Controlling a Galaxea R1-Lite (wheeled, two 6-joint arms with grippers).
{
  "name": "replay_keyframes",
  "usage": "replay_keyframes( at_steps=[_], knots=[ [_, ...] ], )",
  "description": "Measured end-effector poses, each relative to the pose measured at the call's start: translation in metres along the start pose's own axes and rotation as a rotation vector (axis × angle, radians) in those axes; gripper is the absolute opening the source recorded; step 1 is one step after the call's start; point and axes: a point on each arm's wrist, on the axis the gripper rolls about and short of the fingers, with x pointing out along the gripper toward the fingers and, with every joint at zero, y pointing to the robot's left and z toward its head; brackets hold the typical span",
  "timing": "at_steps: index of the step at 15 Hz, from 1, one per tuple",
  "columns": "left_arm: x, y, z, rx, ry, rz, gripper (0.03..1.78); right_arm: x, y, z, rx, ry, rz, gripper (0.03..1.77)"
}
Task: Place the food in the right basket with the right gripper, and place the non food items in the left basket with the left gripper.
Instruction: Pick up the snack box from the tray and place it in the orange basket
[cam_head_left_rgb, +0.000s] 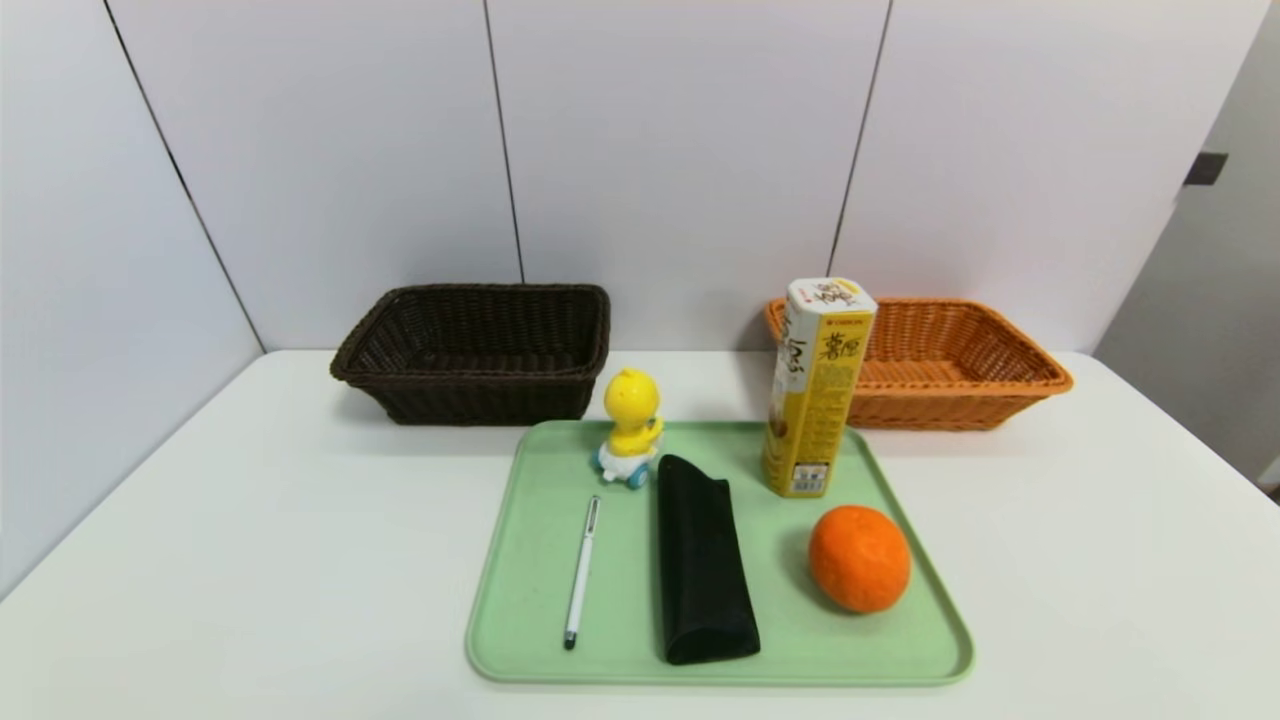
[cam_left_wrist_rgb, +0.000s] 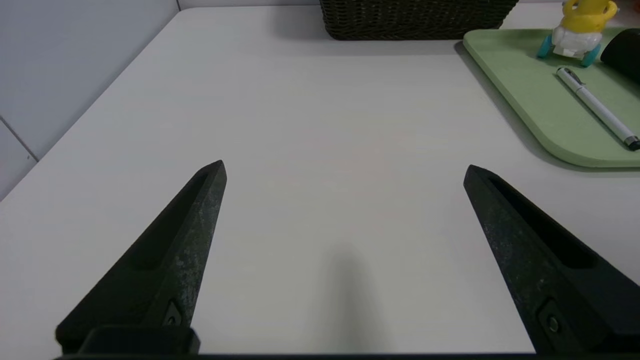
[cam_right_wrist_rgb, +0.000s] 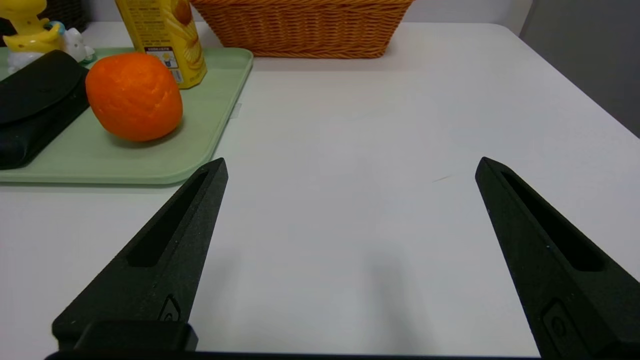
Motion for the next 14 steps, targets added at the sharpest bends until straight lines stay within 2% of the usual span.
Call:
replay_keyframes(
  at_steps=[2,4,6,7,9,11,14],
  knots=[
    [0.000,0.000,0.000,0.019,-0.003,-0.002,1.69,0.001,0.000,0.001,0.002,0.023,-0.003,1.71],
    [-0.005,-0.001,0.017,0.050,-0.037,-0.015,1.69,0.000,0.000,0.016,0.009,0.022,-0.002,1.71],
    [-0.018,-0.001,0.055,0.040,-0.061,-0.021,1.69,-0.003,0.000,0.054,0.031,0.017,0.013,1.71],
    [-0.025,-0.002,0.078,0.026,-0.058,-0.027,1.69,-0.004,0.000,0.085,0.050,0.012,0.030,1.71],
    [-0.032,-0.003,0.121,-0.018,0.027,-0.067,1.69,0.004,0.000,0.140,0.097,0.063,0.065,1.71],
    [-0.018,-0.005,0.151,-0.076,0.180,-0.107,1.69,0.027,0.001,0.183,0.151,0.184,0.100,1.71],
    [0.025,-0.006,0.184,-0.126,0.351,-0.145,1.69,0.074,0.003,0.215,0.235,0.432,0.131,1.71]
  ],
)
